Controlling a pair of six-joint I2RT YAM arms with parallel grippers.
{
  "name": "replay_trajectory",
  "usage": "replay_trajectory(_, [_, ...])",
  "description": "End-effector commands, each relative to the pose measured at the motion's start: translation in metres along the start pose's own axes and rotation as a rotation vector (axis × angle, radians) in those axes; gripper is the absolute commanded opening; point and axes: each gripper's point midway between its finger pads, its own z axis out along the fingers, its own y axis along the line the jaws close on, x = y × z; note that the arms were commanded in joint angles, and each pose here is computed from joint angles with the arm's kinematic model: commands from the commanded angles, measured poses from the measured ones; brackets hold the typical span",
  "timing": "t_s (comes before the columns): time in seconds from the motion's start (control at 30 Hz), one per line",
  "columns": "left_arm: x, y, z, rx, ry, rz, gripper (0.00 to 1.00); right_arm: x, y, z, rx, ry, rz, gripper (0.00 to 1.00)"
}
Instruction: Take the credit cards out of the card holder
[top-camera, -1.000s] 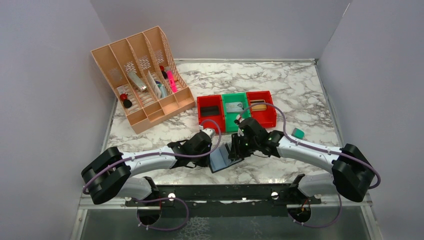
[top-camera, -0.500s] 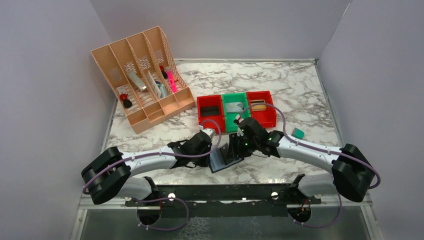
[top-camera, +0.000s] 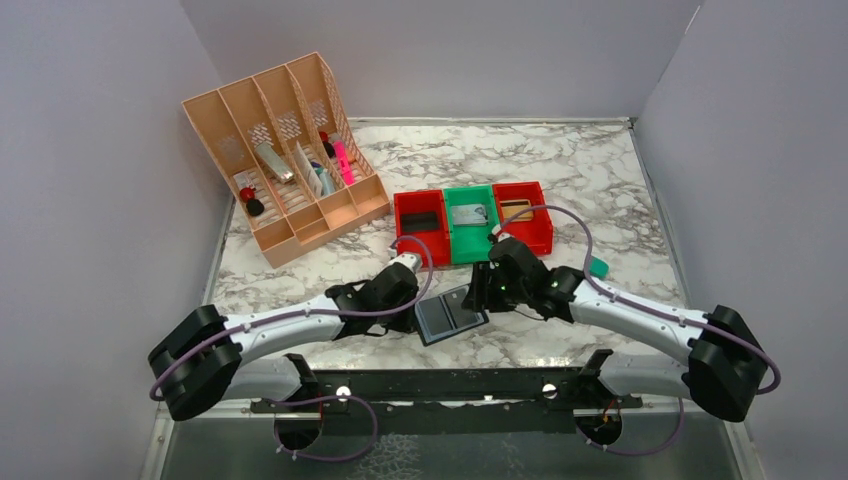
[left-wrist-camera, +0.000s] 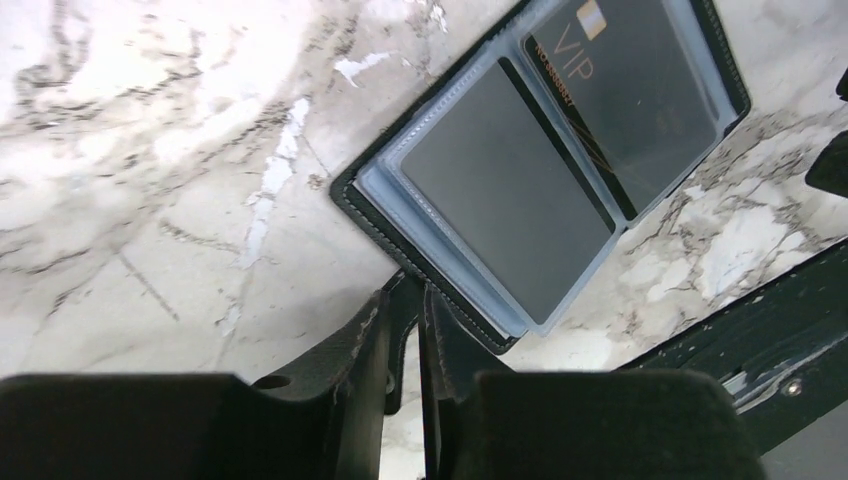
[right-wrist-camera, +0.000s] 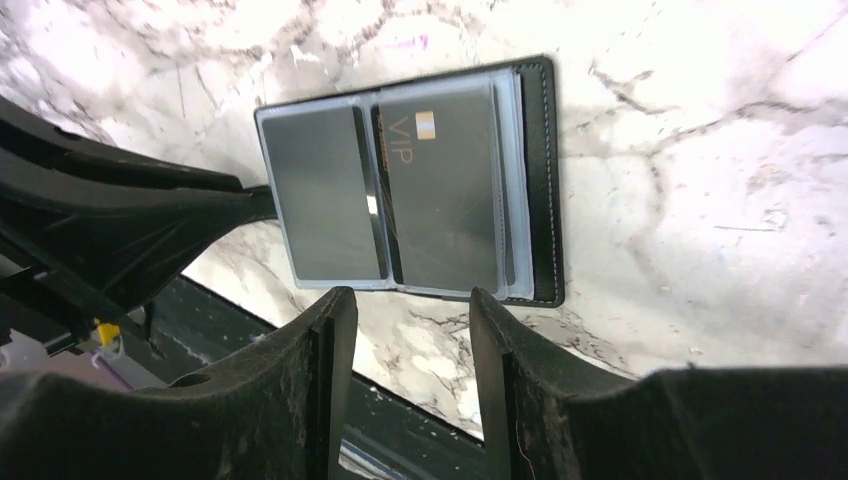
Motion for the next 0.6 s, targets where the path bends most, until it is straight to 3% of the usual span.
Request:
replay_trajectory(0.0, [-0.017,0.007,-0.017,-0.049,-0.096,-0.045,0.23,-0.018,-0.007,-0.007,0.051,-0.1,0.016,0.51])
replay_trajectory(0.17, [-0.036,-0.004,-0.031,0.002,-0.174,-0.08,0.32,-0.014,0.016,0.0,-0.063,-0.055,-0.01,0.5])
replay_trajectory(0.27, [-0.047,-0.014,-0.038,0.052,-0.216,-0.083,0.39,-0.014,0.021,0.006,-0.069,-0.036,0.043,0.39])
replay_trajectory(0.47, [-0.056,-0.037,-0.043,0.171,-0.246,-0.096,0.46,-0.033,0.039,-0.014,-0.328,-0.307,0.1,0.47])
replay_trajectory(0.57, [-0.056,-0.046,-0.041,0.224,-0.249,-0.113,0.49,-0.036,0.037,-0.016,-0.315,-0.319,0.037,0.47])
